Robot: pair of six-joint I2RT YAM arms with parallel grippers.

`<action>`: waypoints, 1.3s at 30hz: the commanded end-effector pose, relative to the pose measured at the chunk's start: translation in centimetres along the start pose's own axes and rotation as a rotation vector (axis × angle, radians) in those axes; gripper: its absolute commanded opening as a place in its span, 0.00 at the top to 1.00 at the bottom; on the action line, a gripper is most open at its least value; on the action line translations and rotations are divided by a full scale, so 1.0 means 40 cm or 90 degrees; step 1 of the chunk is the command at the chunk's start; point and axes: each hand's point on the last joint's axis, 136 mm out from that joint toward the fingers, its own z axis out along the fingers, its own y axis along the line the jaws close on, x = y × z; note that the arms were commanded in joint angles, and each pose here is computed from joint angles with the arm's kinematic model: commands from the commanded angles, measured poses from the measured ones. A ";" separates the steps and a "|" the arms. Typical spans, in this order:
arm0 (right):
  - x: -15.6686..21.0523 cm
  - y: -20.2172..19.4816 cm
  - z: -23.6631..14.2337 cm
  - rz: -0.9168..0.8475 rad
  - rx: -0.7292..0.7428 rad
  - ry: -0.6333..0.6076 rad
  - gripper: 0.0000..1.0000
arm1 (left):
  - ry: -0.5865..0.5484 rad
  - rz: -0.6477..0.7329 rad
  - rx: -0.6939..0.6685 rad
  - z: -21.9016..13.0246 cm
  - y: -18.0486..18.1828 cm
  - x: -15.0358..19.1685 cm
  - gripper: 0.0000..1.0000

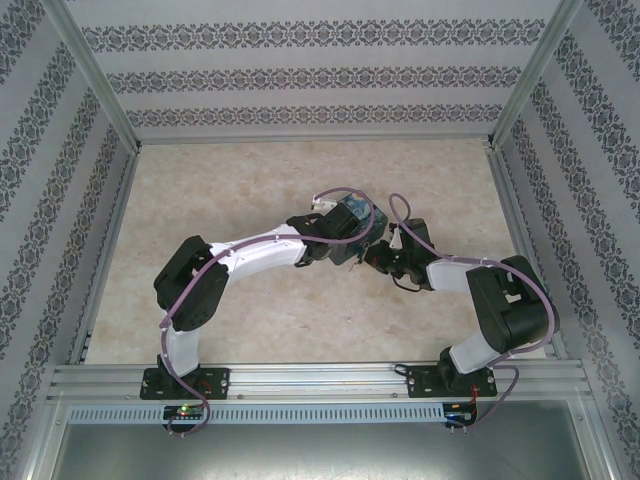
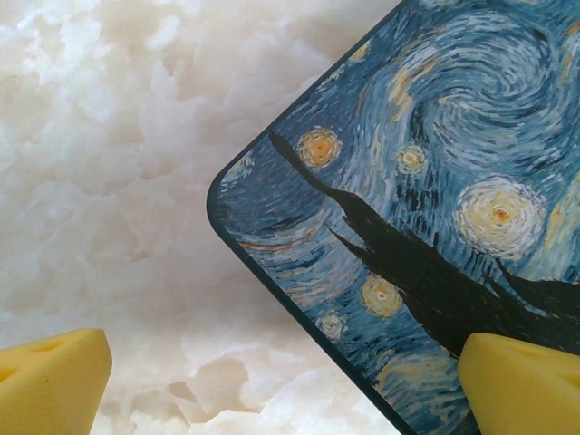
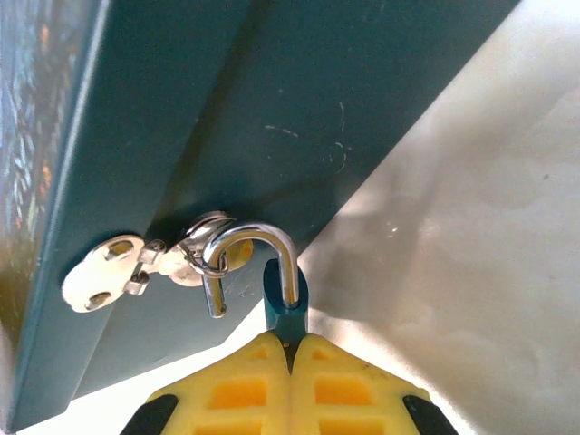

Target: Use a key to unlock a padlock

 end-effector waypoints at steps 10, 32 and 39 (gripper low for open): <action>-0.059 0.035 -0.008 0.046 -0.035 -0.028 1.00 | 0.103 0.110 -0.046 0.053 0.014 0.138 0.01; -0.127 -0.012 -0.042 0.077 -0.045 -0.032 1.00 | 0.107 0.109 -0.028 0.061 -0.001 0.135 0.00; -0.026 -0.001 -0.096 0.074 -0.074 -0.013 1.00 | 0.097 0.075 0.001 0.061 -0.005 0.063 0.00</action>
